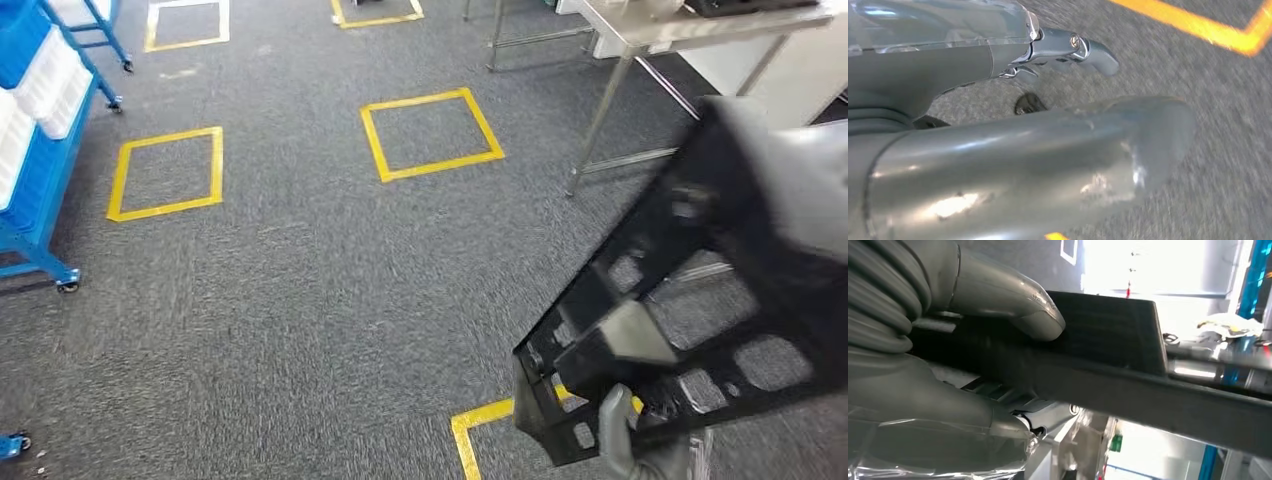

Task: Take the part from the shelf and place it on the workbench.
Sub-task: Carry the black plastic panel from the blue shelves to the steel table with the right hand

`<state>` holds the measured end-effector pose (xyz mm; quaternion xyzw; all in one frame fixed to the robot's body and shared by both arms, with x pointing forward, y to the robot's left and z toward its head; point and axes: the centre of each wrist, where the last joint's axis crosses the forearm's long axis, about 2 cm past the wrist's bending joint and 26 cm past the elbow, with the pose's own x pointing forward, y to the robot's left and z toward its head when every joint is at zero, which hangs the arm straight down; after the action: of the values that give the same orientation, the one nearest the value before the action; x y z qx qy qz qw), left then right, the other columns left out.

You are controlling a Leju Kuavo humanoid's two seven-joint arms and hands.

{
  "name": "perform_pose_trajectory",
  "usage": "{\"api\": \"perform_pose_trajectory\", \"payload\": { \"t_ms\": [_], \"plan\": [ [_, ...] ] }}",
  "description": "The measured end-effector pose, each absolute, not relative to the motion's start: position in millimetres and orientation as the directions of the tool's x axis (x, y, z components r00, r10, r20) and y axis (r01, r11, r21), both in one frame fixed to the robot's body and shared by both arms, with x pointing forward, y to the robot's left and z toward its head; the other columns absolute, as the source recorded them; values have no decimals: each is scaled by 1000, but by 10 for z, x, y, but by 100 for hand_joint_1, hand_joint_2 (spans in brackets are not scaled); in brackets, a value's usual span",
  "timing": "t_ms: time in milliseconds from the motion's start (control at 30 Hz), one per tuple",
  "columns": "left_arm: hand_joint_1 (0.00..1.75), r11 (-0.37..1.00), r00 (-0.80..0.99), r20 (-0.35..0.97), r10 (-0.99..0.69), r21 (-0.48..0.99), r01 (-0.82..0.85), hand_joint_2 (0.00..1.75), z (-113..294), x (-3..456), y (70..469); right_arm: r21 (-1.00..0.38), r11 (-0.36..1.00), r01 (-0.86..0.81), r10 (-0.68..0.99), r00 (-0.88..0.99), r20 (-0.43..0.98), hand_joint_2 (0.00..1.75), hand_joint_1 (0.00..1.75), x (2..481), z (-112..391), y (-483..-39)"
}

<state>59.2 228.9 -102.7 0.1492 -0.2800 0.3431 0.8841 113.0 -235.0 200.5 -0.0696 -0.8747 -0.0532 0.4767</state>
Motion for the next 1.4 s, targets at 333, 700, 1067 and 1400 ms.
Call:
{"api": "perform_pose_trajectory", "payload": {
  "t_ms": [333, 700, 1067, 1400],
  "plan": [
    [0, 733, 613, 604, 509, 69, -677, 0, -1024, 608, 2306, 13, 983, 181, 86, -527, 845, 175, 175, 1128, 1999, -2353],
    [0, 771, 654, 610, 448, 106, -628, 0, -1026, 586, 2325, -12, 982, 186, 108, -515, 850, 175, 175, 1129, 2002, -2346],
    [0, 859, 505, 863, 2, 257, -442, 0, -880, 1109, 2589, -58, 985, 161, 131, -500, 856, 175, 175, 1140, 2012, -2301],
    [0, 973, 180, 980, -89, 124, -196, 0, -583, 1869, 2877, -21, 998, -62, -16, -543, 840, 175, 175, 1394, 1767, -2139]
  ]
}}
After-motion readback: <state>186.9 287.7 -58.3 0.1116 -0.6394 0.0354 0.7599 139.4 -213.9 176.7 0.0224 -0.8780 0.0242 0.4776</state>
